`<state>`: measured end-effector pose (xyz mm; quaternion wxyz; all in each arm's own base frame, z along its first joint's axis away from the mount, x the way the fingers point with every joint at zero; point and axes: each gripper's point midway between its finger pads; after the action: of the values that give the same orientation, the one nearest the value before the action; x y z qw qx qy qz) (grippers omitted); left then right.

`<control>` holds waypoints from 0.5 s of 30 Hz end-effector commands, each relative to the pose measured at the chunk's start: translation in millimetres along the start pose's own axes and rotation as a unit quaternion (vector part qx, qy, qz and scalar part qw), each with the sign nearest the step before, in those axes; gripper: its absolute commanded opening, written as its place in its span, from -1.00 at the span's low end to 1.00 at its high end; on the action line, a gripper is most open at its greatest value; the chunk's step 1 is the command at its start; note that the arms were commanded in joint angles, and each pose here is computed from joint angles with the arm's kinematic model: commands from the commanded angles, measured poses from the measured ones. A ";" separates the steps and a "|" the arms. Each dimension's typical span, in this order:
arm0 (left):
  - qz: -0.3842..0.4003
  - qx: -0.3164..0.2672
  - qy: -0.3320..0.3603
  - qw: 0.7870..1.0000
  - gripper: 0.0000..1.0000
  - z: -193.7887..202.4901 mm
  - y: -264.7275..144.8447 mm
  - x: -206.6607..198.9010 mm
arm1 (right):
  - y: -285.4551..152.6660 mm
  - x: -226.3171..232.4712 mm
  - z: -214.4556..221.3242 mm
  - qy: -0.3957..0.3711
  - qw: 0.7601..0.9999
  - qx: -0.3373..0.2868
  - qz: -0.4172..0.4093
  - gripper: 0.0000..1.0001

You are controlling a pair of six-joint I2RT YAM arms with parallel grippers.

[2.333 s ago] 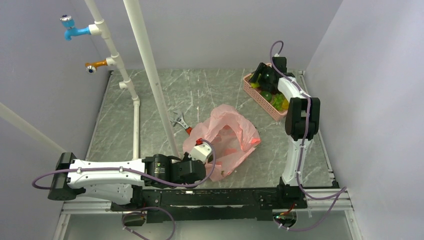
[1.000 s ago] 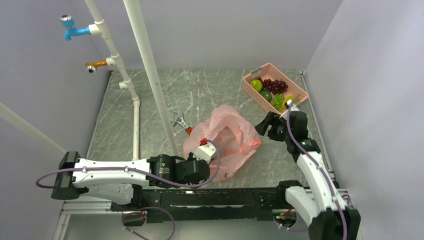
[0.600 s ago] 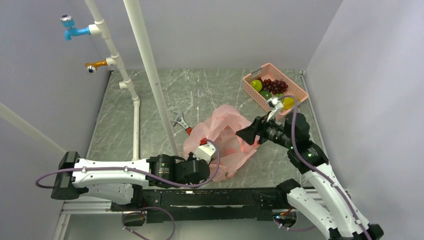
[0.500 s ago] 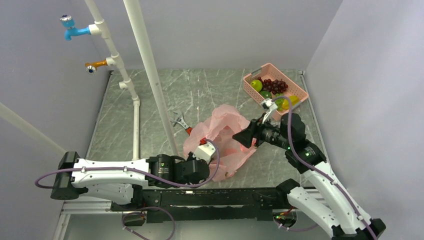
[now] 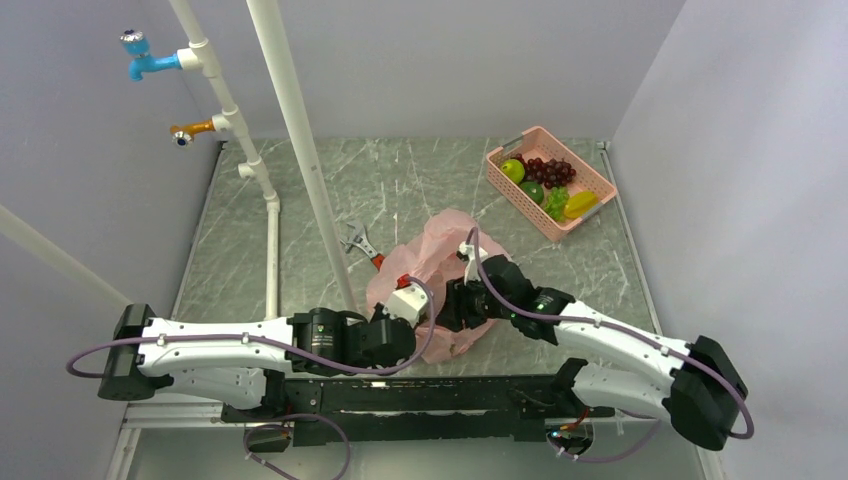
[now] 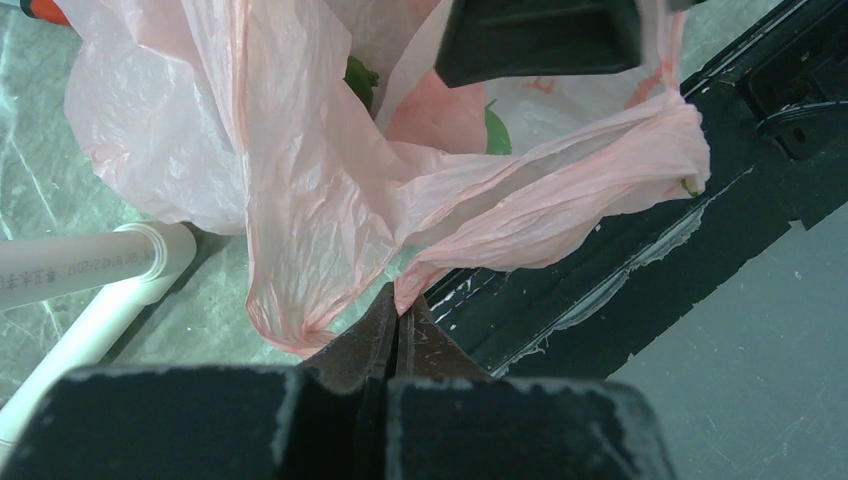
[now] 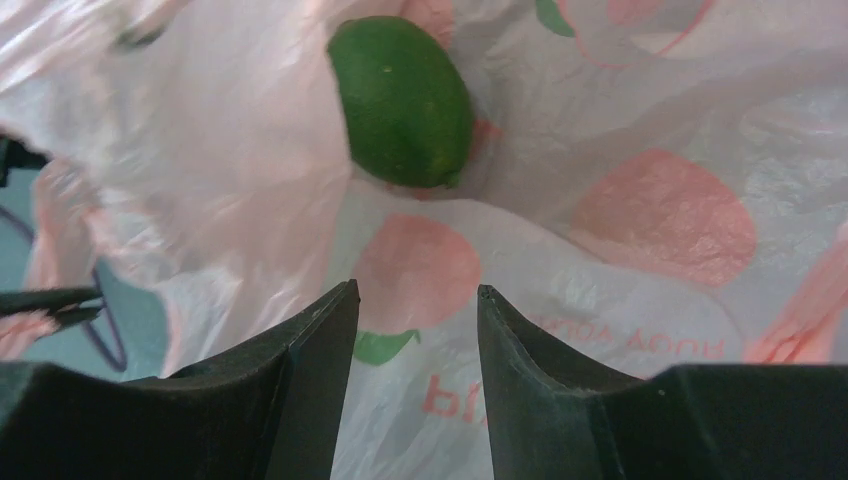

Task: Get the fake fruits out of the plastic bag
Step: Take out the fake fruit from the plastic bag.

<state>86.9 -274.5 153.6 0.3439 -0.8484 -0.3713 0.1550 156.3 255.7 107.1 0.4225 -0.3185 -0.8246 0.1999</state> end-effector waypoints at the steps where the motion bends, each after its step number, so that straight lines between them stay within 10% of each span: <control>1: 0.014 -0.034 -0.018 0.999 -1.00 -17.4 -11.0 -2.7 | 15.6 -8.9 -34.0 0.013 0.996 -0.081 0.046 0.03; 15: 0.072 -0.115 -0.061 0.989 -1.00 -56.2 -52.4 -2.6 | 54.6 12.2 -61.6 -0.015 0.996 -0.086 0.006 0.43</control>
<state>86.6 -269.7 201.1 0.2576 -0.8799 -0.3566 0.1795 200.1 273.1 72.9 0.4038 -0.3903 -0.8041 0.1950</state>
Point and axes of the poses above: each gripper's point midway between its finger pads, its own y axis out along the fingers, its own x axis along the line the jaws close on, z = x × y, and after that the axes turned 6 degrees about y, right-handed
